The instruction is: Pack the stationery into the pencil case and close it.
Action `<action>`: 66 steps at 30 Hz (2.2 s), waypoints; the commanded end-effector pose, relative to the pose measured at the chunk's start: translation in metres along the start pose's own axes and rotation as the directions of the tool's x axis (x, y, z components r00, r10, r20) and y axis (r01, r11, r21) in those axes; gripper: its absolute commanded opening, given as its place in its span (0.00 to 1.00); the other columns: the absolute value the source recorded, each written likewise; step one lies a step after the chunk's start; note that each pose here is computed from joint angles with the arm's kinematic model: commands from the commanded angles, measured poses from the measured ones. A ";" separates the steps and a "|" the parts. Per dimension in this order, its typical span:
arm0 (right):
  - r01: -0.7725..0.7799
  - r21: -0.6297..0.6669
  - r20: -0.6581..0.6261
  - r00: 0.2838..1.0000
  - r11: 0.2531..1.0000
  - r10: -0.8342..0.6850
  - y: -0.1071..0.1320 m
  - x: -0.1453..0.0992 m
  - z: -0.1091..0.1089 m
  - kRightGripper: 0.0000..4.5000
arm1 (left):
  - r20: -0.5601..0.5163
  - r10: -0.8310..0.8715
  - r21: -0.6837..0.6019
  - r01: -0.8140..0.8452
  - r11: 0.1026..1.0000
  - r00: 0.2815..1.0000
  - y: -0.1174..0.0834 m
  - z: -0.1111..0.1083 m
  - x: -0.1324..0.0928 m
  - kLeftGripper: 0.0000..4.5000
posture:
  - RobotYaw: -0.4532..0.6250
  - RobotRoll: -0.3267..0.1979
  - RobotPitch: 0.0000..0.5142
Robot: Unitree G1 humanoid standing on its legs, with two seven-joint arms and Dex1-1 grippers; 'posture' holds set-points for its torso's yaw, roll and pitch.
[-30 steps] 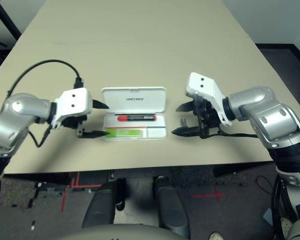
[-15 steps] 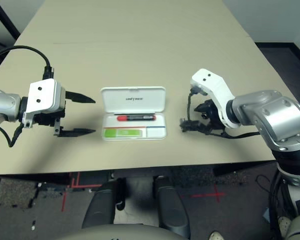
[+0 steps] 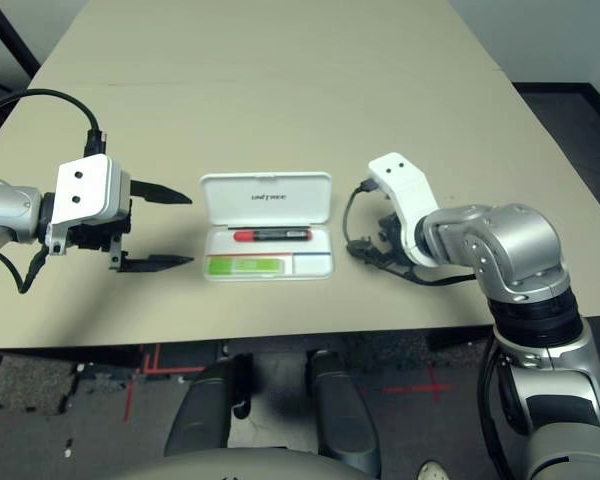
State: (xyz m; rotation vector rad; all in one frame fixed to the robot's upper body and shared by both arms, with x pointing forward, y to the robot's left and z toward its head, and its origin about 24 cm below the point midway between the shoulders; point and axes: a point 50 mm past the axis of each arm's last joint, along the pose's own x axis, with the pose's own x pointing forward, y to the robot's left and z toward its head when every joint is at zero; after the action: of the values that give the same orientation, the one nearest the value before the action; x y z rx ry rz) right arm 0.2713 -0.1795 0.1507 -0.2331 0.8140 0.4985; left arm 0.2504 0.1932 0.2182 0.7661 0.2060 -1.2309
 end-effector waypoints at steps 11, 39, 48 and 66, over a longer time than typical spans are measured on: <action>0.001 -0.009 -0.072 0.997 1.000 -0.002 0.008 0.003 -0.015 1.00 | 0.010 -0.015 0.030 0.015 0.999 1.000 -0.001 0.007 0.003 1.00 | 0.38 0.62 0.40; 0.038 0.007 -0.138 0.990 0.999 -0.037 0.003 0.010 -0.026 0.07 | 0.018 -0.033 0.043 0.032 0.999 0.999 -0.001 0.014 0.006 1.00 | 0.38 0.62 0.39; -0.033 -0.167 -0.148 0.989 0.985 0.008 0.002 -0.010 -0.015 0.07 | 0.016 -0.044 0.040 0.043 0.998 0.999 -0.004 0.015 0.006 1.00 | 0.39 0.62 0.40; -0.213 -0.640 -0.133 0.977 0.738 0.167 -0.047 -0.040 0.039 0.07 | 0.003 -0.051 0.035 0.050 0.998 0.999 -0.004 0.014 0.003 1.00 | 0.40 0.62 0.40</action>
State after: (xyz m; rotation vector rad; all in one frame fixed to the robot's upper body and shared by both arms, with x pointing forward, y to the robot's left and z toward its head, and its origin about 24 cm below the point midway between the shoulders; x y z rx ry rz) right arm 0.2956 -0.2220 0.2078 -0.8034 0.6986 0.9268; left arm 0.2481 0.1838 0.2254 0.7832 0.1927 -1.2621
